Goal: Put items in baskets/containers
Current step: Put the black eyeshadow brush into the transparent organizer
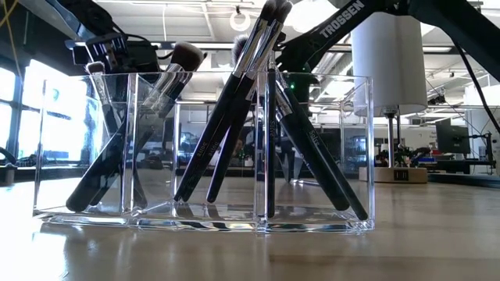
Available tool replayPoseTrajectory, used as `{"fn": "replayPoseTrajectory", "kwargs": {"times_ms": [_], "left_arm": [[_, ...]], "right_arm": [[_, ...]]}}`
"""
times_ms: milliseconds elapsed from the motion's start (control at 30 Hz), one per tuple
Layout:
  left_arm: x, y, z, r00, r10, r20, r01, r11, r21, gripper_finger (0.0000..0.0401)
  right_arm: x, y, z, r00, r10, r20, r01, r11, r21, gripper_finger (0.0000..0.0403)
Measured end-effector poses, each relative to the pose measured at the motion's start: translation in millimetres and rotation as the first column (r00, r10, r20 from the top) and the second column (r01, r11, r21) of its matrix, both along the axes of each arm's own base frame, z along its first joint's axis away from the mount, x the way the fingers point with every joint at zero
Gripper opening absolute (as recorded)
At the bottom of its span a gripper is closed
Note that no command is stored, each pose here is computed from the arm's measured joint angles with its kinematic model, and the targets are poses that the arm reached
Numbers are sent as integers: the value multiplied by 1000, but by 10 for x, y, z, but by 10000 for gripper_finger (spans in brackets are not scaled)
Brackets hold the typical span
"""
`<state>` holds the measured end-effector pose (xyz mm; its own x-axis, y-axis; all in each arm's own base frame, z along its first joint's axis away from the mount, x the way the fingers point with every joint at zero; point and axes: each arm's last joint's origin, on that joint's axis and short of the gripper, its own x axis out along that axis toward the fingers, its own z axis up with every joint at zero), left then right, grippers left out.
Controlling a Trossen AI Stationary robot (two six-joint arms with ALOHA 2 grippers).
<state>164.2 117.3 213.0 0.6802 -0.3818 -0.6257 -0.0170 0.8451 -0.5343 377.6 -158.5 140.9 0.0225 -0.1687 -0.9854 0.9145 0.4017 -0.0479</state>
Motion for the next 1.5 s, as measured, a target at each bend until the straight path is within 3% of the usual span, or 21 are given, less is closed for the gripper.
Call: {"fn": "replayPoseTrajectory", "kwargs": {"times_ms": [200,400,667,900,1167,1333,1433,1500], "left_arm": [[0,2,-2,1000,2,-5,-2,1000,8,0],[0,2,-2,1000,2,-5,-2,1000,8,0],[0,3,-2,1000,3,-5,-3,1000,9,0],[0,2,-2,1000,9,-9,-9,1000,0,0],[1,2,-1,999,40,-28,-41,999,-33,0],[14,-20,-4,995,73,-65,-78,994,-78,0],[63,-86,-12,992,73,-105,-80,995,-66,0],[104,-146,-20,986,82,-147,-90,995,-52,0]], "right_arm": [[-2,6,-2,1000,2,5,-2,1000,23,62],[-14,15,-3,1000,16,1,-16,999,49,8],[19,82,-2,996,87,-3,-87,995,40,2],[77,428,178,981,191,-21,-192,981,-15,0],[-45,1029,426,961,266,-80,-273,957,-97,0],[-421,1469,481,975,219,24,-215,969,-121,0],[-704,1760,642,964,182,192,-147,972,-184,0],[-875,1956,772,920,197,340,-114,962,-249,0]]}}
